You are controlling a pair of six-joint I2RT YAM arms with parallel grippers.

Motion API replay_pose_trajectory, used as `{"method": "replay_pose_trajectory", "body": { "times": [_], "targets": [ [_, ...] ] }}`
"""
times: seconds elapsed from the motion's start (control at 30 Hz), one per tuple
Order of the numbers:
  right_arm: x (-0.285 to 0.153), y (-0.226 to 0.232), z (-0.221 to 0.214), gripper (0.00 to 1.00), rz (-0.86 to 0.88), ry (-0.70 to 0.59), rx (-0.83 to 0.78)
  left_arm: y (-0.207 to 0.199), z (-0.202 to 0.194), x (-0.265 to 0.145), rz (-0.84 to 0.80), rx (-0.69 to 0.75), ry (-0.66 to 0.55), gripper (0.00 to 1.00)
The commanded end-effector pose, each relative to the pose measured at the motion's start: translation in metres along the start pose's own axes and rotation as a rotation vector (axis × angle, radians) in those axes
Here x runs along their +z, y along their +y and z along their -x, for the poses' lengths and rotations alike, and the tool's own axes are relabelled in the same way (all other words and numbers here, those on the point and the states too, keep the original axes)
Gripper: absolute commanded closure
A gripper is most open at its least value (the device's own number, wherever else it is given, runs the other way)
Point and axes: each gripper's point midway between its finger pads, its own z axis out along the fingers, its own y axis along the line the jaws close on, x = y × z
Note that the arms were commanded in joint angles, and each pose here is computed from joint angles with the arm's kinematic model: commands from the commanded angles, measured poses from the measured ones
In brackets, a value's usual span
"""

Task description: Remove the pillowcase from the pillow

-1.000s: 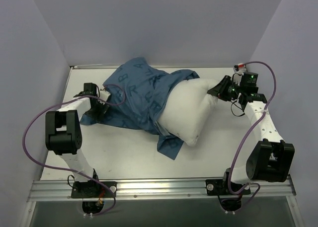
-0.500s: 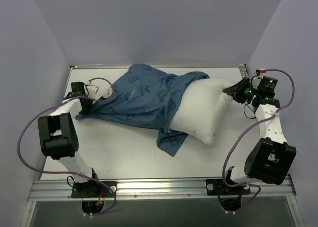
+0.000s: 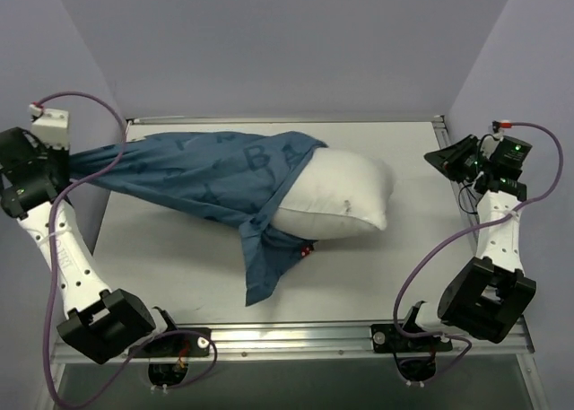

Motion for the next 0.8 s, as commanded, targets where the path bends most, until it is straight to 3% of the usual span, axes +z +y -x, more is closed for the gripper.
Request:
{"method": "replay_pose_trajectory", "body": {
  "times": [0.0, 0.1, 0.17, 0.27, 0.37, 0.43, 0.5, 0.57, 0.63, 0.67, 0.73, 0.77],
  "targets": [
    [-0.027, -0.005, 0.066, 1.00, -0.051, -0.248, -0.089, 0.089, 0.000, -0.029, 0.261, 0.028, -0.008, 0.98],
    [-0.028, -0.014, 0.065, 1.00, -0.055, -0.256, -0.057, 0.110, -0.033, -0.016, 0.300, 0.020, 0.067, 0.98],
    [-0.024, -0.015, 0.059, 1.00, -0.055, -0.241, -0.060, 0.100, -0.055, -0.006, 0.264, 0.019, 0.108, 0.98],
    [-0.001, -0.001, 0.026, 1.00, -0.065, -0.157, -0.105, 0.020, -0.044, -0.003, -0.002, 0.036, 0.017, 0.98],
    [0.022, 0.031, -0.025, 1.00, -0.059, -0.020, -0.274, -0.040, -0.017, -0.012, -0.098, 0.083, -0.082, 0.98],
    [0.028, 0.053, -0.046, 1.00, -0.024, 0.045, -0.400, -0.057, -0.005, -0.018, -0.125, 0.080, -0.121, 0.98],
    [0.033, 0.080, -0.095, 1.00, 0.015, 0.163, -0.525, -0.070, 0.005, -0.017, -0.155, 0.061, -0.133, 0.98],
    [0.030, 0.116, -0.146, 0.75, 0.095, 0.263, -0.674, -0.071, 0.012, -0.017, -0.154, 0.043, -0.139, 0.98],
    [0.024, 0.139, -0.177, 0.48, 0.132, 0.284, -0.786, -0.074, 0.014, -0.013, -0.159, 0.038, -0.129, 0.98],
    [0.011, 0.164, -0.217, 0.42, 0.213, 0.340, -0.887, -0.072, 0.015, -0.013, -0.150, 0.032, -0.127, 0.98],
    [-0.007, 0.181, -0.244, 0.26, 0.241, 0.334, -0.997, -0.073, 0.017, -0.015, -0.146, 0.030, -0.129, 0.98],
    [-0.019, 0.197, -0.256, 0.24, 0.280, 0.327, -1.049, -0.073, 0.017, -0.016, -0.144, 0.028, -0.130, 0.98]
  ]
}}
